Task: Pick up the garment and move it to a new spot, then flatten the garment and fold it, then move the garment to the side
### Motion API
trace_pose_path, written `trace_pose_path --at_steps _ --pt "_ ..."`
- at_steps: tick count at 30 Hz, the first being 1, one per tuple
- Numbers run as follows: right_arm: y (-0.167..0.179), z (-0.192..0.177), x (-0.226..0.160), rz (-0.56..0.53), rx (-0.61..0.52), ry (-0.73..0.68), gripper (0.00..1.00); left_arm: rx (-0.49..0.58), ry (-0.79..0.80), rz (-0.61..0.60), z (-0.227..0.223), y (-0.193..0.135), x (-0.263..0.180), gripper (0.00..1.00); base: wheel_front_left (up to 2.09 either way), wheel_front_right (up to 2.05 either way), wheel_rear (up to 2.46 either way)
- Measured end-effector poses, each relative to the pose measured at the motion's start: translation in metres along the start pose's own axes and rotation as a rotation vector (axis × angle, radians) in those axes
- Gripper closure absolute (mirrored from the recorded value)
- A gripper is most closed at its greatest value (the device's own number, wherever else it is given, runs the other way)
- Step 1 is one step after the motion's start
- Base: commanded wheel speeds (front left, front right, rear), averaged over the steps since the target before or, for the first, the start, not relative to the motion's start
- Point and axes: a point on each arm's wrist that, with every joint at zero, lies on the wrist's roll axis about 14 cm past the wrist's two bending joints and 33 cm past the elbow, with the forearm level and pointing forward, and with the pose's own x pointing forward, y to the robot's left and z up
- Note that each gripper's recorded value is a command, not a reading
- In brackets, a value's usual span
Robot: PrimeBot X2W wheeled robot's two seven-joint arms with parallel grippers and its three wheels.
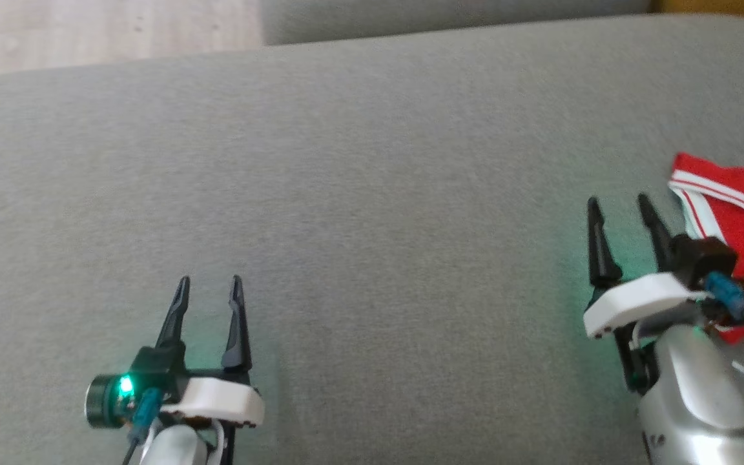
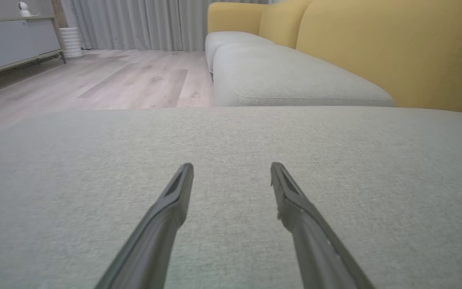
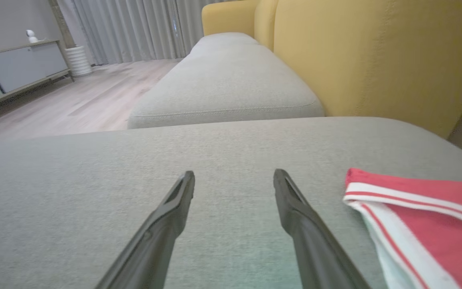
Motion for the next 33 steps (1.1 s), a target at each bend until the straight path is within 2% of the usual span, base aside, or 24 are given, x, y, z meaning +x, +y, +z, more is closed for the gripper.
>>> trace_pose_path --at_steps 7,14,22,23,30,33 --pt "0.029 -0.009 -0.012 0.072 0.031 0.020 0.00 -0.017 -0.023 0.079 0.007 0.025 -0.021 0.00 0.00 0.00 0.00" --pt "0.029 -0.016 -0.034 0.067 0.054 0.033 0.00 -0.079 -0.025 0.081 0.005 0.027 -0.036 0.00 0.00 0.00 0.00" --pt "0.030 -0.010 -0.038 0.068 0.065 0.013 0.00 -0.090 -0.024 0.071 0.004 0.024 -0.040 0.00 0.00 0.00 0.00" --pt "0.030 -0.011 -0.038 0.068 0.066 0.016 1.00 -0.090 -0.019 0.069 0.003 0.024 -0.040 1.00 0.00 0.00 0.00" --pt "0.027 -0.070 -0.070 0.041 0.098 0.191 1.00 -0.104 0.121 0.096 -0.042 0.028 -0.060 1.00 0.00 0.00 0.00" --pt "0.025 -0.070 -0.071 0.027 0.132 0.191 1.00 -0.138 0.134 0.105 -0.044 0.029 -0.061 1.00 0.00 0.00 0.00"
